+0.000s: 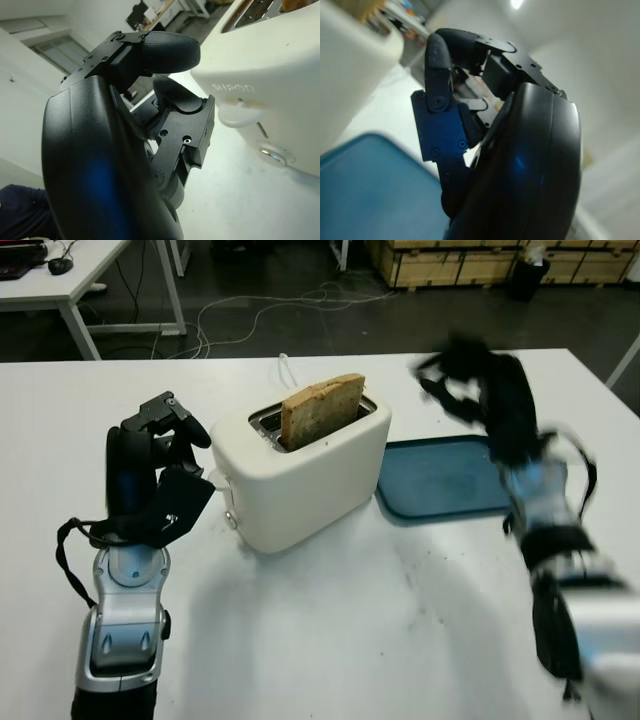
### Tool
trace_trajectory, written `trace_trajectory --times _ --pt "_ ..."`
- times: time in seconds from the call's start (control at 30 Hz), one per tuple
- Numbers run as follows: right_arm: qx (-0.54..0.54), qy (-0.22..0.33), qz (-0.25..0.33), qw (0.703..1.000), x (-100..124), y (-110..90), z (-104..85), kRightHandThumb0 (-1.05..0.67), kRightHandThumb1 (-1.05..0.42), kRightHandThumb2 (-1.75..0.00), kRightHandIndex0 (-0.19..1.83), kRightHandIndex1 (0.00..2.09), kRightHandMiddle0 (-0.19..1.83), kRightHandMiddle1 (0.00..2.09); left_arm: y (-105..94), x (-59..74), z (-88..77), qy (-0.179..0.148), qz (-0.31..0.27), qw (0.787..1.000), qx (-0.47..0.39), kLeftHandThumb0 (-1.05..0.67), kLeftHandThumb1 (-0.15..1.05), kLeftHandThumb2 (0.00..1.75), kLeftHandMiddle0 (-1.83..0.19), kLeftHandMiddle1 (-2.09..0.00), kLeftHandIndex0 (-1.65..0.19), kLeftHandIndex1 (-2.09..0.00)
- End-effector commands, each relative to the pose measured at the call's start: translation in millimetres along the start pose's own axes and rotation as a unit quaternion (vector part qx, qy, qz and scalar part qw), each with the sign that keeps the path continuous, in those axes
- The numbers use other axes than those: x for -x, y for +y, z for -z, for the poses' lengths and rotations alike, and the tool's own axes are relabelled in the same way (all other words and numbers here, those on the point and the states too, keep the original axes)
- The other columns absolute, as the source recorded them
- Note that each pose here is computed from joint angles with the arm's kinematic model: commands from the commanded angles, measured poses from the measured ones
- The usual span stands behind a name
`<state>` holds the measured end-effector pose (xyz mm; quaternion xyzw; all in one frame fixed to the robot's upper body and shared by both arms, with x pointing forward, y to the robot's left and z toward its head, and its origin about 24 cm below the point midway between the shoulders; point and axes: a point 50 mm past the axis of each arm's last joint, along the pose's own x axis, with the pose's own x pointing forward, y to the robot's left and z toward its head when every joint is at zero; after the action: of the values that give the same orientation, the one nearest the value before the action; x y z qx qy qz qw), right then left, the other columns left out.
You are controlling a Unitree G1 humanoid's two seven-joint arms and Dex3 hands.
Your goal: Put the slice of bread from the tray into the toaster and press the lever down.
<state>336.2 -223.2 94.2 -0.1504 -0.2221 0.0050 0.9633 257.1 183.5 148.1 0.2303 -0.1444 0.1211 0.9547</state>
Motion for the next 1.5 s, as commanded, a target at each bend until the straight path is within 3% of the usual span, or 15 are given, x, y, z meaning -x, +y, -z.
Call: trace_trajectory --times 0.0,0.13,0.33,0.63,0.83,0.9,1.1,1.2,1.47 --pt "-0.034 0.001 0.052 0.998 17.0 -0.5 3.4 -0.28 -0.92 -0.44 0.93 1.73 0.65 1.6 -1.2 -3.2 -2.3 -0.012 0.007 1.0 -0.006 0.18 0.78 1.08 -1.17 -1.75 -0.77 -1.75" --pt "-0.069 0.02 0.094 0.993 47.6 -0.9 6.2 -0.3 -0.92 -0.46 0.86 1.74 0.62 1.48 -3.1 -3.5 -1.7 -0.017 0.011 1.0 -0.003 0.19 0.77 1.09 -1.19 -1.75 -0.8 -1.75" --pt "-0.08 0.037 0.111 0.99 73.5 1.6 -8.0 -0.24 -0.92 -0.48 0.9 1.75 0.56 1.72 -3.2 -3.7 -0.5 -0.02 0.016 1.0 -0.01 0.19 0.76 1.12 -1.21 -1.75 -0.83 -1.75" --pt "-0.021 0.067 0.121 0.99 80.3 8.9 -6.6 -0.26 -0.92 -0.43 0.83 1.75 0.54 1.72 1.0 -5.1 -4.3 -0.025 0.03 0.998 -0.058 0.23 0.7 1.11 -1.16 -1.75 -0.82 -1.75" --pt "-0.035 0.121 0.062 0.99 73.8 14.3 -4.2 -0.26 -0.92 -0.42 0.77 1.75 0.54 1.65 8.9 -1.6 -8.8 -0.034 0.041 0.989 -0.135 0.21 0.69 0.88 -1.03 -1.75 -0.67 -1.74" --pt "-0.037 0.129 0.048 0.99 69.0 14.8 -5.1 -0.25 -0.92 -0.43 0.78 1.75 0.54 1.69 11.2 0.4 -10.6 -0.042 0.048 0.986 -0.153 0.2 0.7 0.79 -1.02 -1.75 -0.7 -1.59" --pt "-0.057 0.129 0.033 0.989 55.8 13.5 -10.4 -0.26 -0.92 -0.43 0.83 1.75 0.56 1.67 19.0 6.1 -14.2 -0.084 0.094 0.968 -0.217 0.18 0.73 0.54 -1.02 -1.75 -0.92 -0.82" --pt "-0.065 0.122 0.034 0.99 53.6 12.9 -11.3 -0.27 -0.92 -0.44 0.82 1.75 0.57 1.65 23.5 7.6 -15.8 -0.1 0.125 0.954 -0.254 0.11 0.76 0.39 -1.03 -1.62 -1.04 -0.48" --pt "-0.066 0.113 0.044 0.99 52.2 9.5 -12.0 -0.29 -0.92 -0.43 0.79 1.75 0.58 1.61 26.1 9.1 -16.7 -0.121 0.189 0.931 -0.286 0.12 0.69 0.3 -1.11 -1.46 -1.12 -0.2"
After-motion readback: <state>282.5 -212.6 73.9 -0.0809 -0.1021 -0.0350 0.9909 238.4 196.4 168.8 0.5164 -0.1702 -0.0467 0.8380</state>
